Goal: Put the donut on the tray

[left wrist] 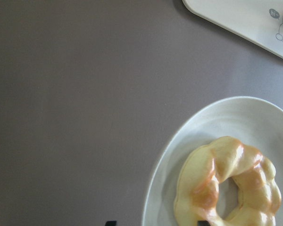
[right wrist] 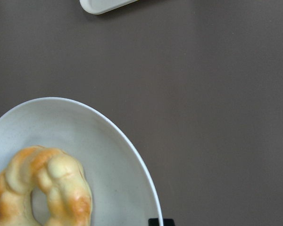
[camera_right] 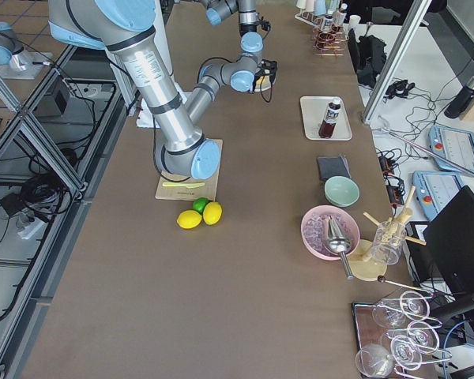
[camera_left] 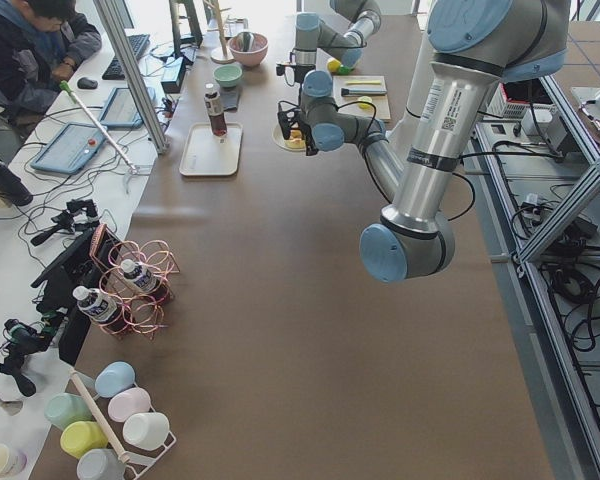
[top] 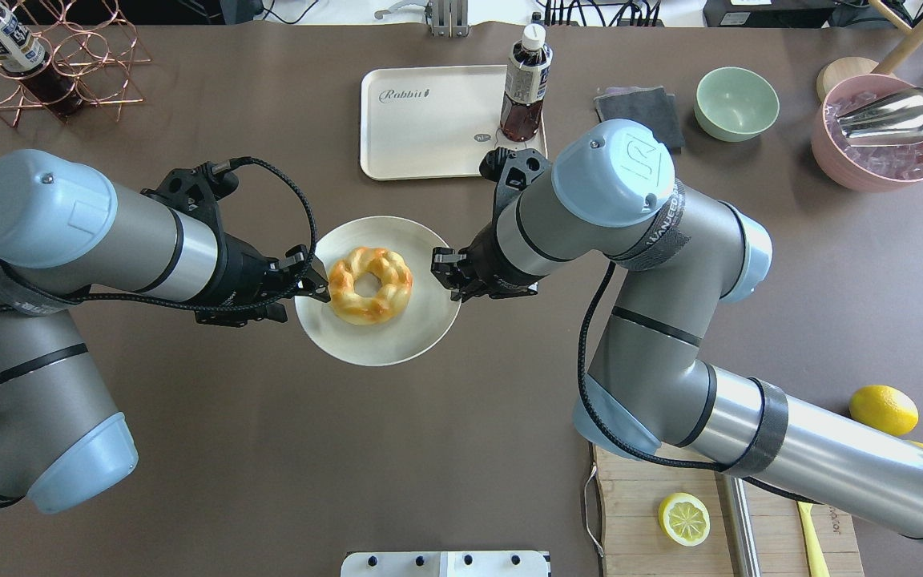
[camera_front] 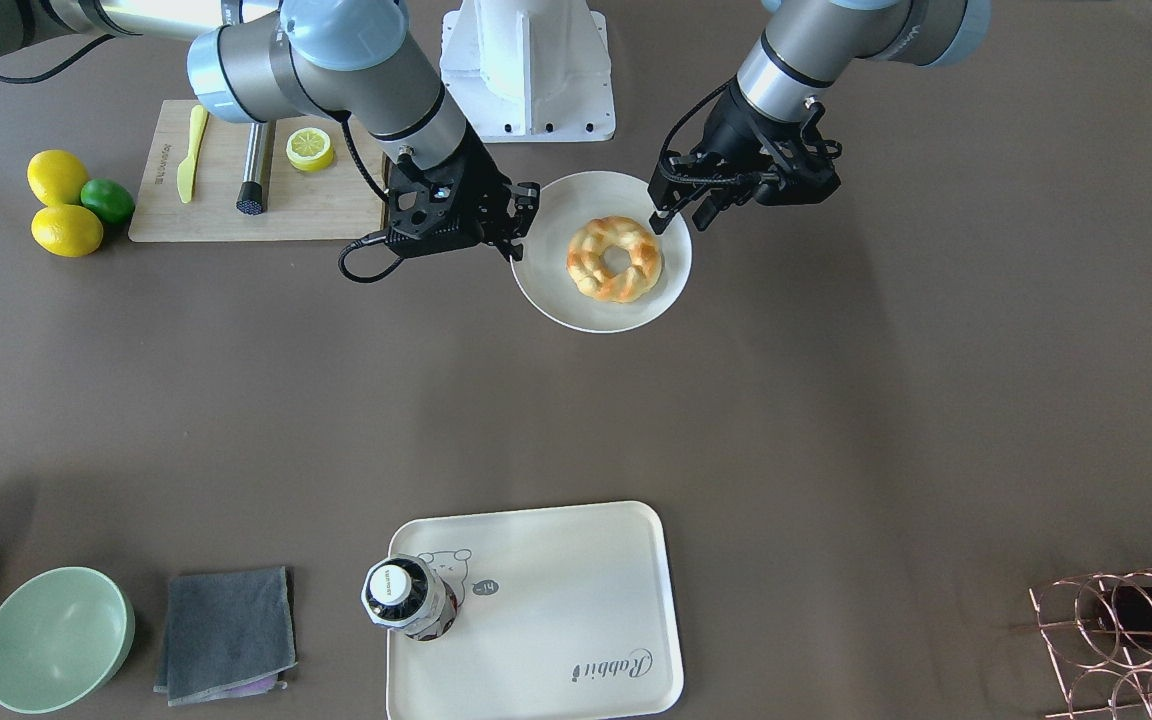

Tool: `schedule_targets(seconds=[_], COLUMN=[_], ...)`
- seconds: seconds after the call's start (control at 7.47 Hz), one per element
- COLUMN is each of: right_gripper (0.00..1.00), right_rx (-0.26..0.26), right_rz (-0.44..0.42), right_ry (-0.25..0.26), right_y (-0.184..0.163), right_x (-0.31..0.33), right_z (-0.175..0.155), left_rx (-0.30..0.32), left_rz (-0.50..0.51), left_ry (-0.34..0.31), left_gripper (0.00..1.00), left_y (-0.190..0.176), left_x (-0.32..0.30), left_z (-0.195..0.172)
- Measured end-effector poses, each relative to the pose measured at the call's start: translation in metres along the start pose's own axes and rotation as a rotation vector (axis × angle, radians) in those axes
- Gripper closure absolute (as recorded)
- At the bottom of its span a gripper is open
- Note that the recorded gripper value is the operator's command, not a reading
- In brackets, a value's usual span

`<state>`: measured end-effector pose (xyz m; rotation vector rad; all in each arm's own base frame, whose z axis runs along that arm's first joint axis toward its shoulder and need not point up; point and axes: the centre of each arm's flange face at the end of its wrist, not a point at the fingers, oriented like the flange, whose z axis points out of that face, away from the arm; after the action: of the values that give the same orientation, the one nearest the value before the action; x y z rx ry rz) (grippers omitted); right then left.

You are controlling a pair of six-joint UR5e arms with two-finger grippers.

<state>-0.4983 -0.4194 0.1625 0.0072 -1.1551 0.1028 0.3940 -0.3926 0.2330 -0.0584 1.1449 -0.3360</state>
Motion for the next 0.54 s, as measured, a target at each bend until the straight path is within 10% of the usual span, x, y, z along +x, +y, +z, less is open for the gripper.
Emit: schedule_targets(seconds=[0.27, 0.54], right_gripper=[1.00, 1.00], right_rx=[0.000, 0.000], right_rz=[0.002, 0.004], right_ry=[0.003, 0.004], right_y=[0.0019, 0.0022], right_x=[-0.0016, -0.0027], right_z=[-0.0057, -0.0097], left_rx=[0.001, 0.000], left_rz=[-0.002, -0.003], left_ry=[-0.002, -0.002], left_gripper=[0.59, 1.00], left_y=[-0.0003, -0.0001], left_x=[-0.0015, -0.0016], left_z=[0.0002, -0.0002])
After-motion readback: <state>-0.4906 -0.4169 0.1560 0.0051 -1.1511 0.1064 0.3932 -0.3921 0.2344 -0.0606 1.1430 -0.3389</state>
